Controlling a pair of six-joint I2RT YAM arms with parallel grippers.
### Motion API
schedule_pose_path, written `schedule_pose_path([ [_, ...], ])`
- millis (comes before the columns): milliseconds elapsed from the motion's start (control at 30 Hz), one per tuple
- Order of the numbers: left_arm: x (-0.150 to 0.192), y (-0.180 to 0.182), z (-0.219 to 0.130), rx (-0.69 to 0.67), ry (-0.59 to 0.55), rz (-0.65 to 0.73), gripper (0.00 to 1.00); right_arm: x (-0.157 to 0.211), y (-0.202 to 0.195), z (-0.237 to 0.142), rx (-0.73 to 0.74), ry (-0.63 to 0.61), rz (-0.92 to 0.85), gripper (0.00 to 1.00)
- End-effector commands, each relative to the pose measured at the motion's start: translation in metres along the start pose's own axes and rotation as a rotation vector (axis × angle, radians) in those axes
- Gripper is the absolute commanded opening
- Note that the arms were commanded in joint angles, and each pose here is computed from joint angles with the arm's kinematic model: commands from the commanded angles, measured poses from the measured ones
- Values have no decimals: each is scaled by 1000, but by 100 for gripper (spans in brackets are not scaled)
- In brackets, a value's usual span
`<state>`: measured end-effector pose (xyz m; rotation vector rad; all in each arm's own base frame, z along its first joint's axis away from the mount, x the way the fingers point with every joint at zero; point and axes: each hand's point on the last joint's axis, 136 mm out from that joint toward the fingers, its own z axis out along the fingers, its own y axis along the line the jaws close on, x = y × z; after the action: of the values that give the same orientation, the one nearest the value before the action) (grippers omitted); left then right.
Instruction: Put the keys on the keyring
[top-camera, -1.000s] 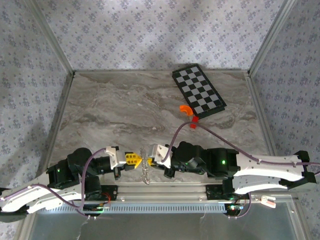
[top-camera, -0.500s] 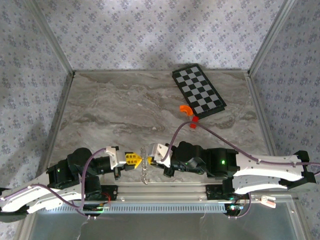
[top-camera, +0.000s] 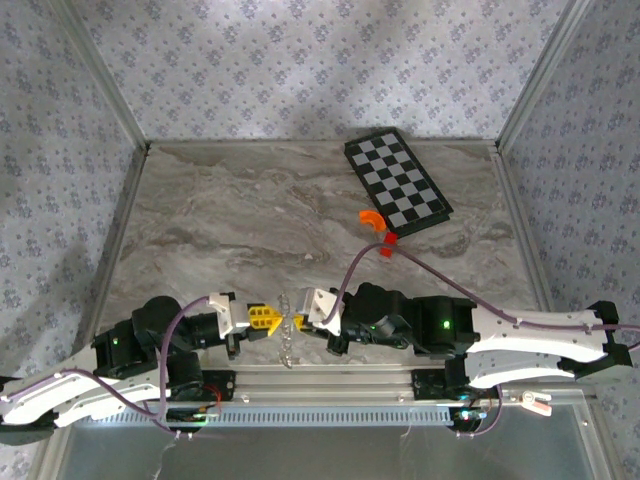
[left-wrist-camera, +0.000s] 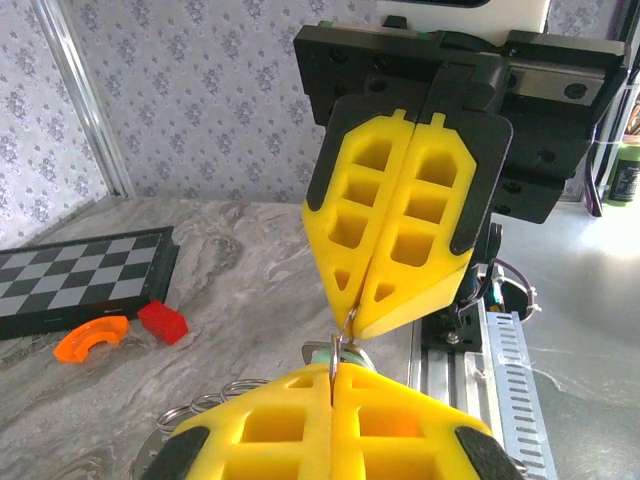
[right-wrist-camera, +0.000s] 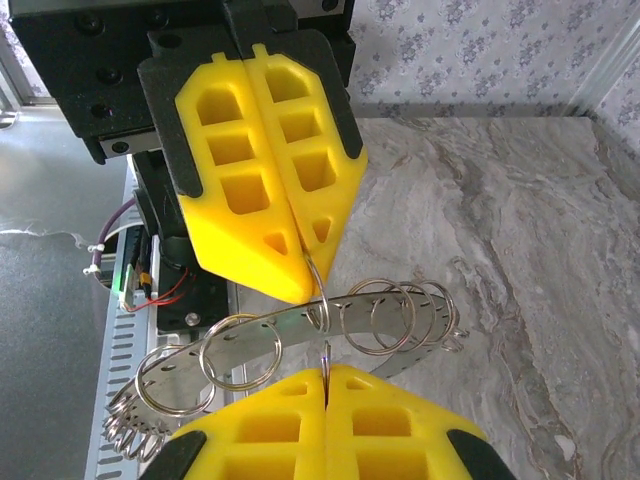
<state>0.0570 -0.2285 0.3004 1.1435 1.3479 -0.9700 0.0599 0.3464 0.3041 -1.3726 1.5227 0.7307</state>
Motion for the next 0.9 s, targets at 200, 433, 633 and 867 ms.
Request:
schedule_pose_path([
  [200,-18,0,-2,-2,-76,4,0,-14,3,-1,-15,-39,-16,0],
  [433,-18,-1,-2,2,-75,6,0,-15,0,-3,-3,-44,-13,0],
  [633,-18,-1,-3,4,-76,7,0,-15,-4,-5,14,-47,-6,0],
  [867,-19,-2,-3,10,-77,8,0,-17,-5,-3,17,-50,-5,0],
])
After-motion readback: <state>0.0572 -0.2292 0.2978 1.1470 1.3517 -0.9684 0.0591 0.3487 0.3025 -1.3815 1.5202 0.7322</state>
